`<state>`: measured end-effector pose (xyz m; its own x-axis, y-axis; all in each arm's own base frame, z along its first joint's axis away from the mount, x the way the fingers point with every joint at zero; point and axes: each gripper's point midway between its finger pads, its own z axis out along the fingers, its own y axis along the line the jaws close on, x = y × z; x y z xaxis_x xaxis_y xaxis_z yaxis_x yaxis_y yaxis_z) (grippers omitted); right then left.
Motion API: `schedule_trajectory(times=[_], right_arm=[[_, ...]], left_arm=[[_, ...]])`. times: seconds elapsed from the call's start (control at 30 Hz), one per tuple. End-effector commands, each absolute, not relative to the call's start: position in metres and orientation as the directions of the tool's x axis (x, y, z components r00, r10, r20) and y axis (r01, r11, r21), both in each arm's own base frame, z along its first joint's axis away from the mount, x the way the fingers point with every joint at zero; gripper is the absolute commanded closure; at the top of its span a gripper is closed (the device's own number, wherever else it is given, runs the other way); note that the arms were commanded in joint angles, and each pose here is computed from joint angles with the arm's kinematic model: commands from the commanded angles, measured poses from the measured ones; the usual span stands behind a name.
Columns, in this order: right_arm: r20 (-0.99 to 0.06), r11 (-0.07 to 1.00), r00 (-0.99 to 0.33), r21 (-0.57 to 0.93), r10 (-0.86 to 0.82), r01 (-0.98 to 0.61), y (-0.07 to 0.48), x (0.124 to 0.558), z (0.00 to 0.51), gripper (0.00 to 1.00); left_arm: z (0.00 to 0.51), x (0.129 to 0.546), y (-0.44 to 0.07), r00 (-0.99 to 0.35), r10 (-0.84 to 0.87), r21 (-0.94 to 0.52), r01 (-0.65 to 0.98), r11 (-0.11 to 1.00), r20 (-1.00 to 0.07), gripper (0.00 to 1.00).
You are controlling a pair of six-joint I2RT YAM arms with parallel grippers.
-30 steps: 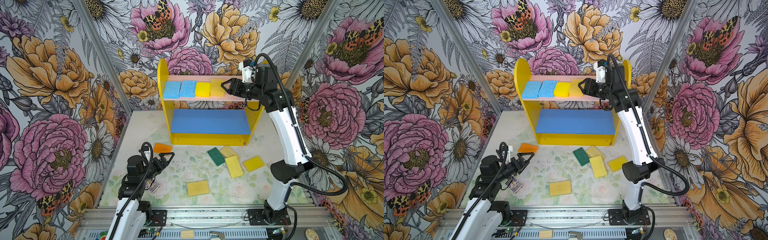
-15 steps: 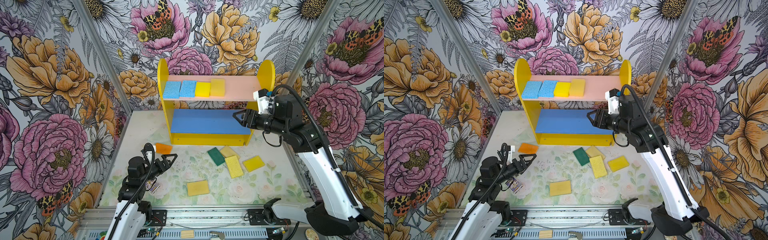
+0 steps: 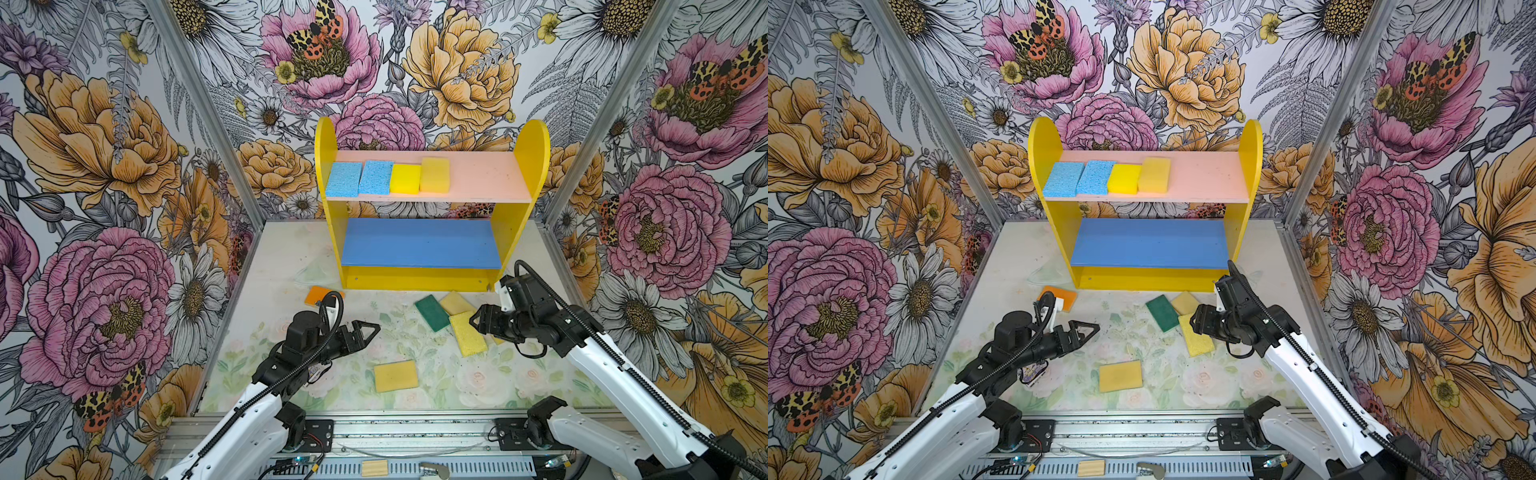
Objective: Place and organize the cleaning sponges onto the shelf
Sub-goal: 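Withdraw the right gripper toward the table sponges while the left gripper moves forward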
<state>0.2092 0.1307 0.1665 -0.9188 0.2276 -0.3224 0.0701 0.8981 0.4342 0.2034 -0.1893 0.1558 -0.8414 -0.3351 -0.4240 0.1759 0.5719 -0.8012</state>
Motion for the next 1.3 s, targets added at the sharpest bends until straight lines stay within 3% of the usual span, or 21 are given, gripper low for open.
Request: schedule_trajectory(times=[0.0, 0.2, 0.63, 0.83, 1.27], right_arm=[[-0.355, 0.888, -0.900, 0.454, 0.253, 0.071, 0.133, 0.215, 0.158, 0.31], [-0.331, 0.888, -0.911, 0.454, 0.247, 0.076, 0.131, 0.208, 0.125, 0.27], [-0.323, 0.934, -0.930, 0.354, 0.175, 0.053, 0.116, 0.222, 0.089, 0.22], [-0.351, 0.899, -0.926, 0.437, 0.137, -0.033, 0.137, 0.235, 0.099, 0.22], [-0.407, 0.898, -0.903, 0.437, 0.138, -0.059, 0.136, 0.242, 0.115, 0.22]], left_arm=[[0.152, 0.212, -0.186, -0.782, -0.361, -0.745, 0.189, 0.640, -0.509, 0.01], [0.145, 0.198, -0.212, -0.824, -0.347, -0.801, 0.199, 0.564, -0.449, 0.01], [0.123, 0.205, -0.283, -0.888, -0.196, -0.768, 0.229, 0.598, -0.417, 0.01], [0.112, 0.232, -0.300, -0.901, -0.201, -0.764, 0.188, 0.618, -0.384, 0.01], [0.066, 0.270, -0.339, -0.944, -0.223, -0.762, 0.044, 0.646, -0.244, 0.11]])
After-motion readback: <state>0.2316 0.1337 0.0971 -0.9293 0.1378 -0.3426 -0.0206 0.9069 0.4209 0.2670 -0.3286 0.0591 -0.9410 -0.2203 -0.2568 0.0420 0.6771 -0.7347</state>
